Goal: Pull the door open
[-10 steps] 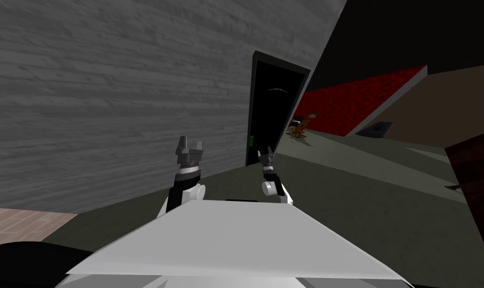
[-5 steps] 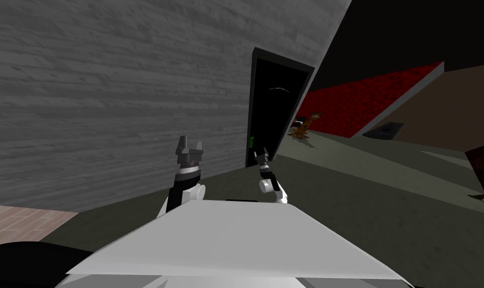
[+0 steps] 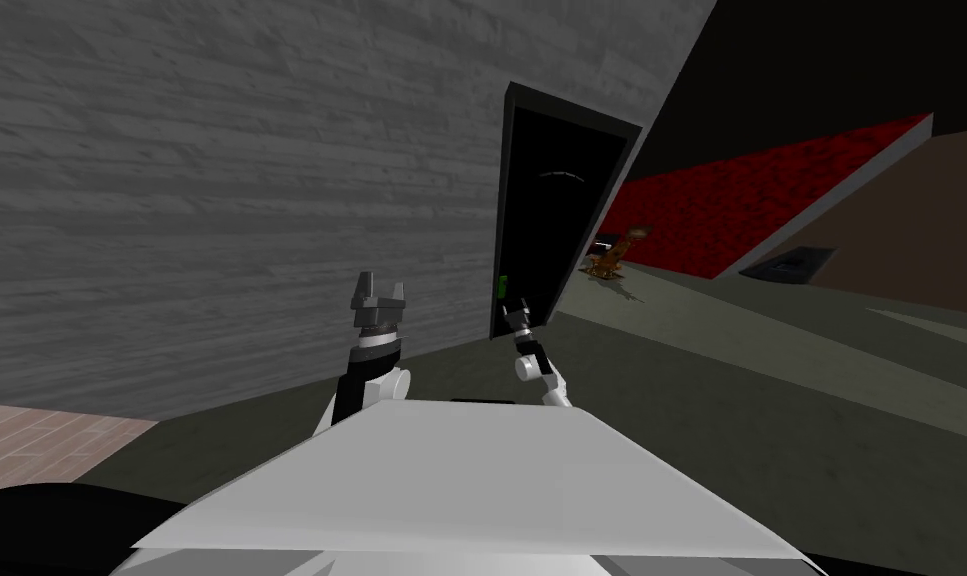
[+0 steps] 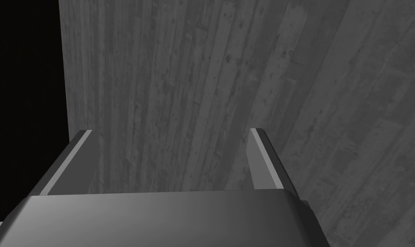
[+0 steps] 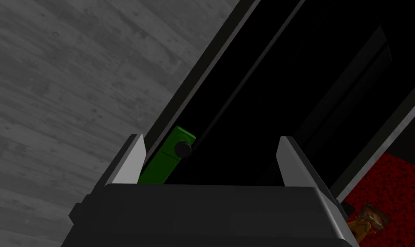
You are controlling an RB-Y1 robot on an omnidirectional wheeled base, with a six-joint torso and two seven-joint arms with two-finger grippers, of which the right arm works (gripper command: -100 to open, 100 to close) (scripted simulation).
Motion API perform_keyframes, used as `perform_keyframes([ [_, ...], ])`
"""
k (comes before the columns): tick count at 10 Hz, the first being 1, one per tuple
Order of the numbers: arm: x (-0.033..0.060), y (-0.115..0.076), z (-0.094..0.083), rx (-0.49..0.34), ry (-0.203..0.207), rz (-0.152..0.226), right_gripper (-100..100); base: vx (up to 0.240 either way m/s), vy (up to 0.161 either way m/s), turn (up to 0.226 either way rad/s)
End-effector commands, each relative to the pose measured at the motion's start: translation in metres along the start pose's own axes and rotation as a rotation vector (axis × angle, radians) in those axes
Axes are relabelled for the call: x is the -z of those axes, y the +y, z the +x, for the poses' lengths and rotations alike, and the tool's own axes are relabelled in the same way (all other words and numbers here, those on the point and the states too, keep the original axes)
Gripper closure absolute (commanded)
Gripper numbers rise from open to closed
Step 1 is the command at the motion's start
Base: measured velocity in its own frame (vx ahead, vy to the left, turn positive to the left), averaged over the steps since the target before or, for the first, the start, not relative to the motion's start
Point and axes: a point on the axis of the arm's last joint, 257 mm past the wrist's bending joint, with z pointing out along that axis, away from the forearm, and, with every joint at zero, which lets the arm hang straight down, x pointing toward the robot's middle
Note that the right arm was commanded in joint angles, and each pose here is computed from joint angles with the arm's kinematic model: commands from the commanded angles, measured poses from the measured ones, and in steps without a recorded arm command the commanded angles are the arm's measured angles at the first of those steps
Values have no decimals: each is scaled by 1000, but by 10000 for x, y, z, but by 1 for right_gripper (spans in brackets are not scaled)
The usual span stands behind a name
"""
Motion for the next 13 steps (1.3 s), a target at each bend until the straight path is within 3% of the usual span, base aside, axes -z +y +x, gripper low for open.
perform_keyframes([
  [1, -24, -68, -54, -26, -10, 12, -100, 49, -48, 20],
  [7, -129, -430, -390, -226, -79, 87, -100, 78, -56, 41],
  [13, -200, -680, -714, -388, -159, 135, -100, 89, -69, 43],
])
